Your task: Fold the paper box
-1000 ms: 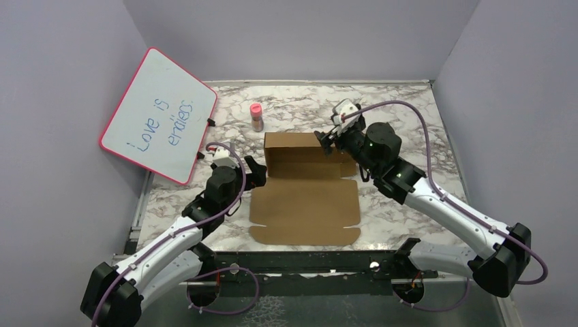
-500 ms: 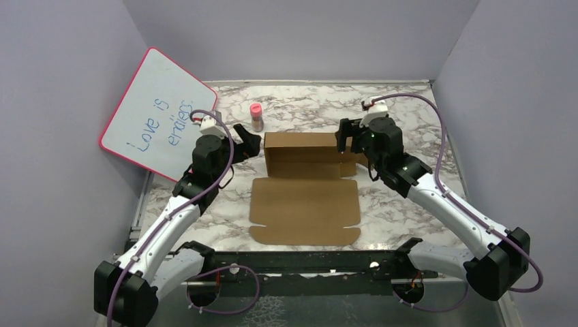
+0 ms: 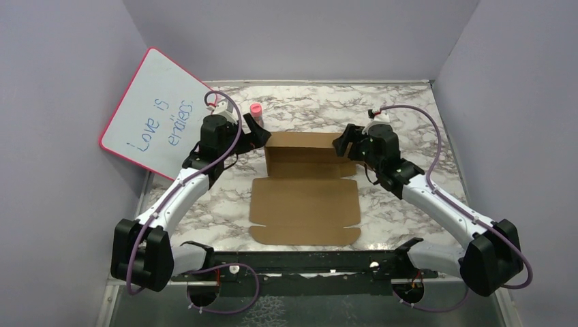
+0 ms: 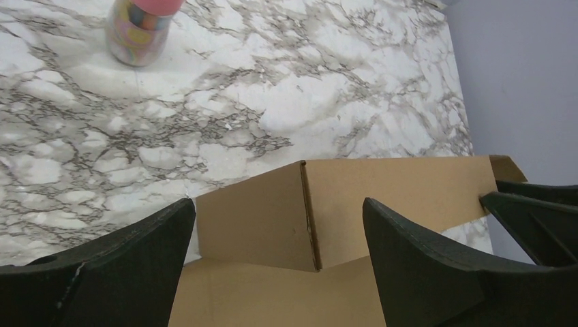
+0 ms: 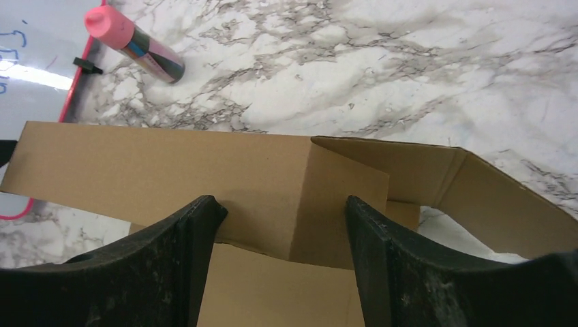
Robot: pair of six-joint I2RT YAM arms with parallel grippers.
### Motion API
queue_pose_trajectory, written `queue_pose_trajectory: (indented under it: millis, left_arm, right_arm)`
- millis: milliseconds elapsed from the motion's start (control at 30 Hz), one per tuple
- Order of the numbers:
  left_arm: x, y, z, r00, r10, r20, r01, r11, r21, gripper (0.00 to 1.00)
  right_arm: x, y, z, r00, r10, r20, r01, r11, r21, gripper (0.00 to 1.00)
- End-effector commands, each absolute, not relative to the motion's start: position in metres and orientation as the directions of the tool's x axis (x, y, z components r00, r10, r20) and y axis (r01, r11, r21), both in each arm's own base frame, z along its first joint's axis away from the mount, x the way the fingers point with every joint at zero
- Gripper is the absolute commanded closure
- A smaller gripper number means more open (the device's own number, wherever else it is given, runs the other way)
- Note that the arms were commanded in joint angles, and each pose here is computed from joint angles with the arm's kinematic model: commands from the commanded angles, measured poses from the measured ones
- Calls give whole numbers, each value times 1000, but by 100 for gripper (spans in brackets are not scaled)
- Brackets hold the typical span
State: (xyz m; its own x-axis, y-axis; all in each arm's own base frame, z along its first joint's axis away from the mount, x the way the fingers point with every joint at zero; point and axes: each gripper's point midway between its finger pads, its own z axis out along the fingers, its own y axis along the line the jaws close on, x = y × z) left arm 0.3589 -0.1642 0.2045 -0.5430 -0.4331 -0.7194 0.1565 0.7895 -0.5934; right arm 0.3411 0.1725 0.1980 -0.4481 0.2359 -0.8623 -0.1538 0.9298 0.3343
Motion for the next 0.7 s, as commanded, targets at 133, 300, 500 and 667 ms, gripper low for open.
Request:
queue_pose_trajectory:
  millis: [133, 300, 500, 667]
  left_arm:
    - [354, -189, 211, -609, -414, -676, 251, 708, -660, 10]
    - [351, -188, 209, -614, -398, -682, 257, 716, -649, 13]
    - [344, -185, 203, -626, -381, -680, 250, 728, -638, 15]
    - [343, -180, 200, -617, -387, -686, 232, 743, -628, 14]
  right_arm:
    - [342, 209, 200, -459, 341, -820, -273, 825, 495, 34]
    - [344, 228, 201, -483, 342, -806, -341, 774, 533, 39]
    - [343, 249, 205, -538, 377, -754, -392, 680, 620, 45]
    - [345, 255, 208, -568, 393, -723, -399, 637, 660, 48]
